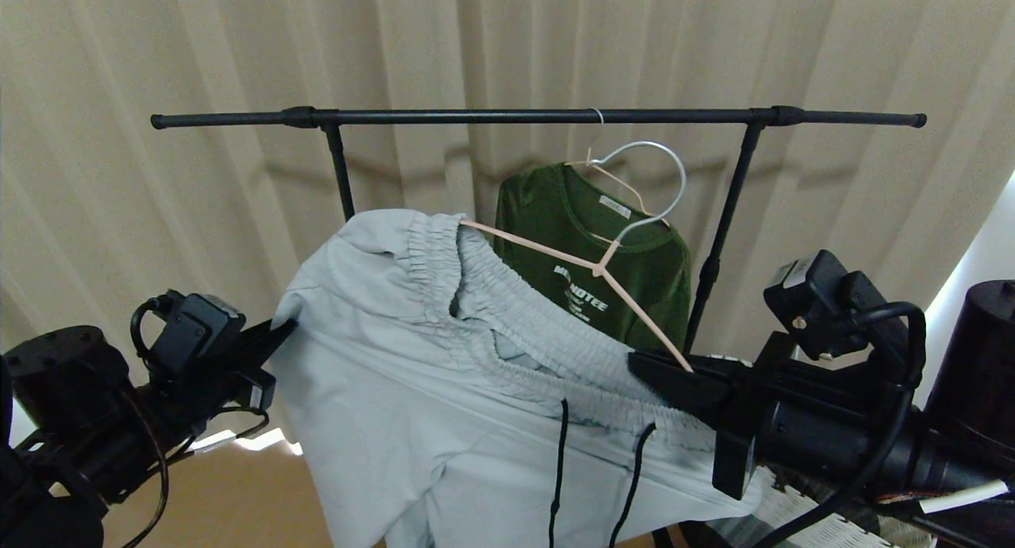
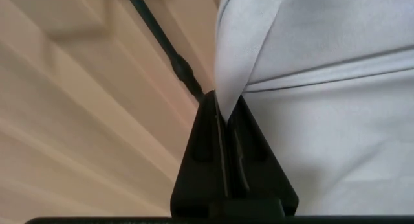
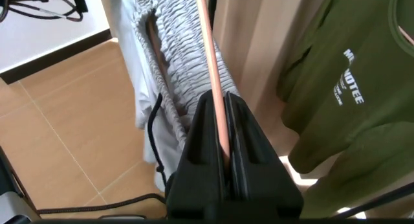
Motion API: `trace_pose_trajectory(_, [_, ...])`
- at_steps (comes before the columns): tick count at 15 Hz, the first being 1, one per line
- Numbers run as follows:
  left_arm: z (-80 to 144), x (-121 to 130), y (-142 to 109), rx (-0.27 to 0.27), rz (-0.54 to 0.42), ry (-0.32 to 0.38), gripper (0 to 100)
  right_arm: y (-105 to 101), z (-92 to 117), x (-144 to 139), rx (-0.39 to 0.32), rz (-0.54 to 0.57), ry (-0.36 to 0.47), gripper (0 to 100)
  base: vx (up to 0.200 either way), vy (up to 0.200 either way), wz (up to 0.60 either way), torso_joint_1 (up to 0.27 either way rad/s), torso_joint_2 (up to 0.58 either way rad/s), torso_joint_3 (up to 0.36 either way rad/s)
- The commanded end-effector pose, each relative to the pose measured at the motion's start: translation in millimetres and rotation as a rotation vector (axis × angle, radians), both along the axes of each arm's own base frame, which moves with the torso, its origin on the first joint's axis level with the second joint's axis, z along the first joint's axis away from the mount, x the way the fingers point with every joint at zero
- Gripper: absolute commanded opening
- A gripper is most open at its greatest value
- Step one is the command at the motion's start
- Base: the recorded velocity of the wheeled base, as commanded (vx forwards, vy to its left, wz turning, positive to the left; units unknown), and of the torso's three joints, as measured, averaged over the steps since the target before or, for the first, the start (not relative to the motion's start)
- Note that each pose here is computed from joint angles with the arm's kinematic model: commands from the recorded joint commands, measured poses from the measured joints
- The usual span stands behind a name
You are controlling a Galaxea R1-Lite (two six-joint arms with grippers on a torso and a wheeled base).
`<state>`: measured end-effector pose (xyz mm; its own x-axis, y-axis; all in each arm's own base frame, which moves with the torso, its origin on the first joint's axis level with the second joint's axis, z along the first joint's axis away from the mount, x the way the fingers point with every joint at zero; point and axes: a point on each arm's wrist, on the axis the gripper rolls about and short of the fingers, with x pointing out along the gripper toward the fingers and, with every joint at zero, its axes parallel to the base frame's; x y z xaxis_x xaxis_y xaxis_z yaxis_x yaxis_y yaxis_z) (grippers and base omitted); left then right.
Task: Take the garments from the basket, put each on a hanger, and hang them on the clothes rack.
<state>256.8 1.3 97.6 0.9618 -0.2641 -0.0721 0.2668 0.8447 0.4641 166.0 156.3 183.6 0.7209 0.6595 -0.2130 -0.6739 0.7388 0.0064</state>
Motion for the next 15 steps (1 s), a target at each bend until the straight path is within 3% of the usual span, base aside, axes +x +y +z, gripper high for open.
trace_pose_trajectory(1, [-3, -4, -4, -0.001, -0.015, 0.02, 0, 1, 1, 1, 0.004, 0.003, -0.003, 0, 0.0, 0.0, 0.0, 0.0, 0.0, 0.0])
trace_pose_trajectory(2, [-4, -8, -8, -0.003, -0.032, 0.031, 100, 2, 2, 1, 0.007, 0.003, -0.006, 0, 0.0, 0.0, 0.0, 0.0, 0.0, 0.0])
trace_pose_trajectory(5, [-8, -18, -16, 0.0, -0.067, 0.061, 100, 1, 4, 1, 0.013, 0.001, -0.011, 0, 0.0, 0.0, 0.0, 0.0, 0.0, 0.0])
trace_pose_trajectory(10, [10, -44, -19, -0.005, -0.094, 0.004, 100, -16, -2, 1, -0.001, -0.062, 0.005, 0, 0.0, 0.0, 0.0, 0.0, 0.0, 0.0])
trace_pose_trajectory(12, [17, -71, -15, -0.01, -0.079, -0.013, 100, -30, -12, -1, -0.019, -0.106, 0.028, 0, 0.0, 0.0, 0.0, 0.0, 0.0, 0.0])
trace_pose_trajectory(15, [28, -80, -5, -0.007, -0.022, -0.076, 100, -31, -9, -2, -0.009, -0.109, 0.017, 0, 0.0, 0.0, 0.0, 0.0, 0.0, 0.0])
